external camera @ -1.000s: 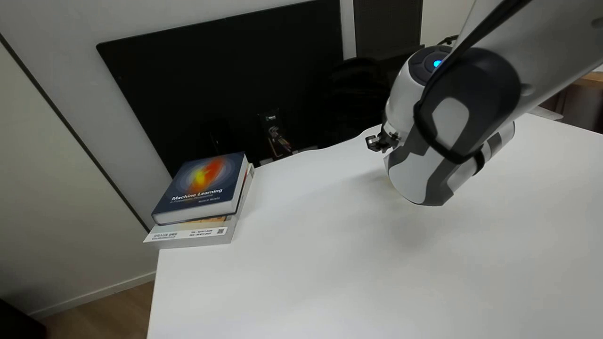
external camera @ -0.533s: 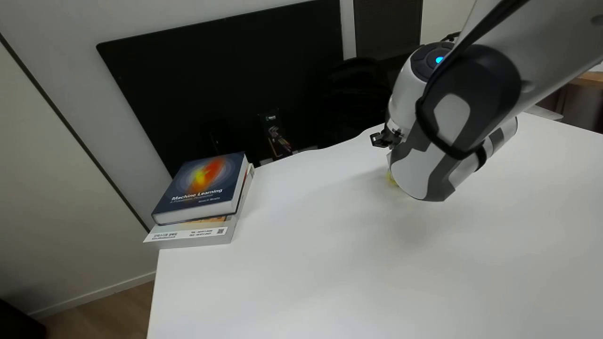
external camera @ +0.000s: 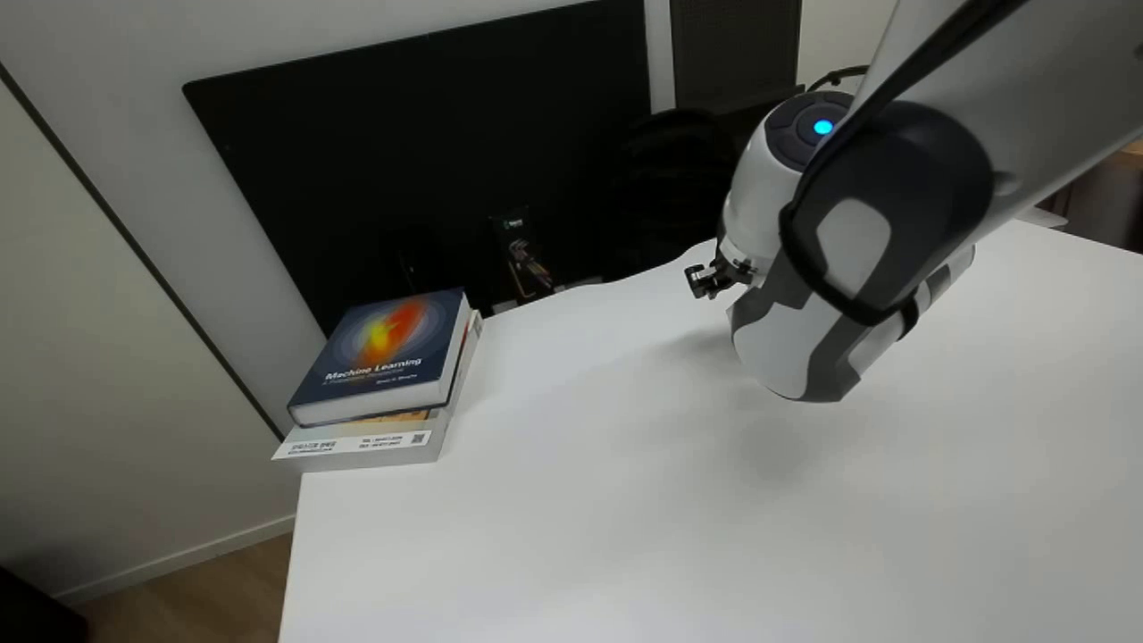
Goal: Take the pen out of the cup, put it on the table then put it back in the cup
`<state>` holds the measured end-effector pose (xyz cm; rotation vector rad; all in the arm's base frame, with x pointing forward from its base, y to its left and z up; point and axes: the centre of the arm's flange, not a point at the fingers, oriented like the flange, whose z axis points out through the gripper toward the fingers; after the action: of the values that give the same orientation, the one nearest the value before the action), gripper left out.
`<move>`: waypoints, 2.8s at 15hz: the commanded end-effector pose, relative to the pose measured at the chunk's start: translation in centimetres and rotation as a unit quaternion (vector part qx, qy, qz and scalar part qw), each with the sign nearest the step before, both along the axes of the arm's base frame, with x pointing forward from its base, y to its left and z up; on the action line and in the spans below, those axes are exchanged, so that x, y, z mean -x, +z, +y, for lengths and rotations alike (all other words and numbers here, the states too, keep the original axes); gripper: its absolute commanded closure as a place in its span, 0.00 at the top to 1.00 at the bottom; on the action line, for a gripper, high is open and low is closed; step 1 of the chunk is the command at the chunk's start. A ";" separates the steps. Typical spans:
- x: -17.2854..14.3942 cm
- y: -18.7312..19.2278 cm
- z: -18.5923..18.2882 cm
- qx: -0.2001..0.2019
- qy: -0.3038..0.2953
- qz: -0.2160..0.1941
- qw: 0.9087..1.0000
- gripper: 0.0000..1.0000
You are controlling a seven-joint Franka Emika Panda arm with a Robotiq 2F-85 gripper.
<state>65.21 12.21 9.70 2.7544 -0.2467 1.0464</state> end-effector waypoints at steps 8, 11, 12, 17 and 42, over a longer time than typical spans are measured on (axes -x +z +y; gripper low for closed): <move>5.8 0.4 -1.2 0.065 0.054 0.013 0.996 1.00; 6.3 0.0 -1.4 0.075 0.063 0.020 0.995 1.00; 6.4 -0.1 -1.5 0.079 0.067 0.021 0.994 1.00; 6.6 -0.3 -1.5 0.091 0.076 0.017 0.993 0.53; -1.7 10.0 -4.2 0.080 0.005 -0.083 0.993 0.02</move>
<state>67.52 8.61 17.16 2.5721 -0.0712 1.2300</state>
